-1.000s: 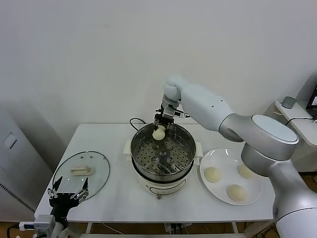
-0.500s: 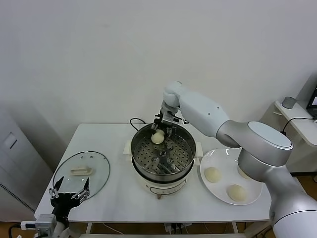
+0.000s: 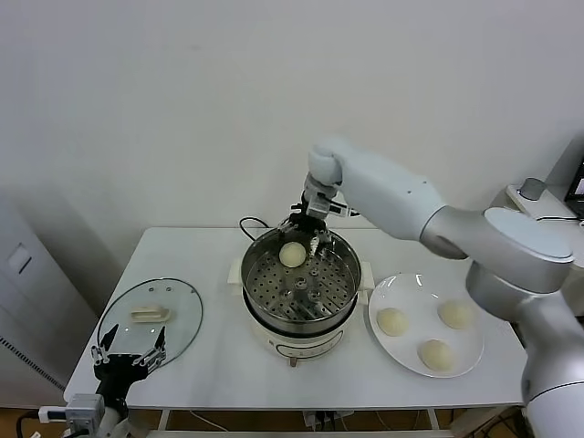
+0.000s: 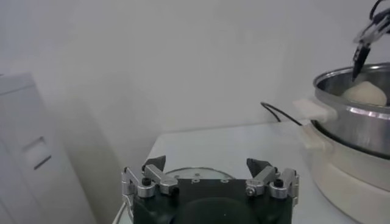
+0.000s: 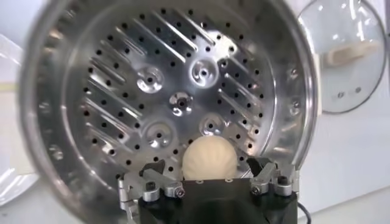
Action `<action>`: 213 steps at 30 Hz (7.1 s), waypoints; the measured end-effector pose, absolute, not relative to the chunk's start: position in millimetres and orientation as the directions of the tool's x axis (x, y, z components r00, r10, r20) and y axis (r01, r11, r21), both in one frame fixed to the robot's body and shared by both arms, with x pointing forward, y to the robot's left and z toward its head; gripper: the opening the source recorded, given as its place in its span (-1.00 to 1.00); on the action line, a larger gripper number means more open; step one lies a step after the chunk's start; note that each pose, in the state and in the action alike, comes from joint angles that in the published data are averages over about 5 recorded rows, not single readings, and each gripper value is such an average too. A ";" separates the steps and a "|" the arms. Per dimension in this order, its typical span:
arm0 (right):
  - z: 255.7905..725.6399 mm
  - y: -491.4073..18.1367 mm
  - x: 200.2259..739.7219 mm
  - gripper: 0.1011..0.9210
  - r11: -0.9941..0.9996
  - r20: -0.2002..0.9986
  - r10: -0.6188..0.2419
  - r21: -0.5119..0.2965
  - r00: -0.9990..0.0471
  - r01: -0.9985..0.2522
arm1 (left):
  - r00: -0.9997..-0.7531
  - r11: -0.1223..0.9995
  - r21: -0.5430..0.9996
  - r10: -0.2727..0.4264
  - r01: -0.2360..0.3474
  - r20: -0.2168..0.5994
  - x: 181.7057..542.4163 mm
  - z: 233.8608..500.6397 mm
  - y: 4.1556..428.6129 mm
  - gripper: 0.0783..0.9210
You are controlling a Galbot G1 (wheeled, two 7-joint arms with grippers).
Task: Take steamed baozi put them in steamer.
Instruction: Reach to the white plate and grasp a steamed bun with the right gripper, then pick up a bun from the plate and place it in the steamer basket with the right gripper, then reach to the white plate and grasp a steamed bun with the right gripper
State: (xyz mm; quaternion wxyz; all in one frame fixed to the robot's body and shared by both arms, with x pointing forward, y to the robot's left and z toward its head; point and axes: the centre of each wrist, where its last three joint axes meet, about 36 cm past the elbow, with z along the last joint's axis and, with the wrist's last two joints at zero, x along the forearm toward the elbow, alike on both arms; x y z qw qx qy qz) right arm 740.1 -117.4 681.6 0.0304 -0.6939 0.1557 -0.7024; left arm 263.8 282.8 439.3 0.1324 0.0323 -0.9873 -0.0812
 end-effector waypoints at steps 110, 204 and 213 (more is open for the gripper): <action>465.1 -336.0 615.1 -0.14 -0.027 0.978 -0.151 -0.151 -0.145 -0.988 | -0.945 0.988 0.153 -0.053 -0.004 0.322 259.8 430.7 276.2 0.77; 695.1 -85.5 669.4 0.76 -0.107 0.985 -0.118 -0.139 -0.126 -0.985 | -0.957 0.997 0.082 -0.013 0.012 0.291 278.4 442.3 269.2 0.77; 733.8 -232.2 646.8 0.76 -0.053 0.981 -0.115 -0.161 -0.154 -0.986 | -0.949 0.998 0.066 -0.011 0.010 0.314 273.0 440.2 272.6 0.77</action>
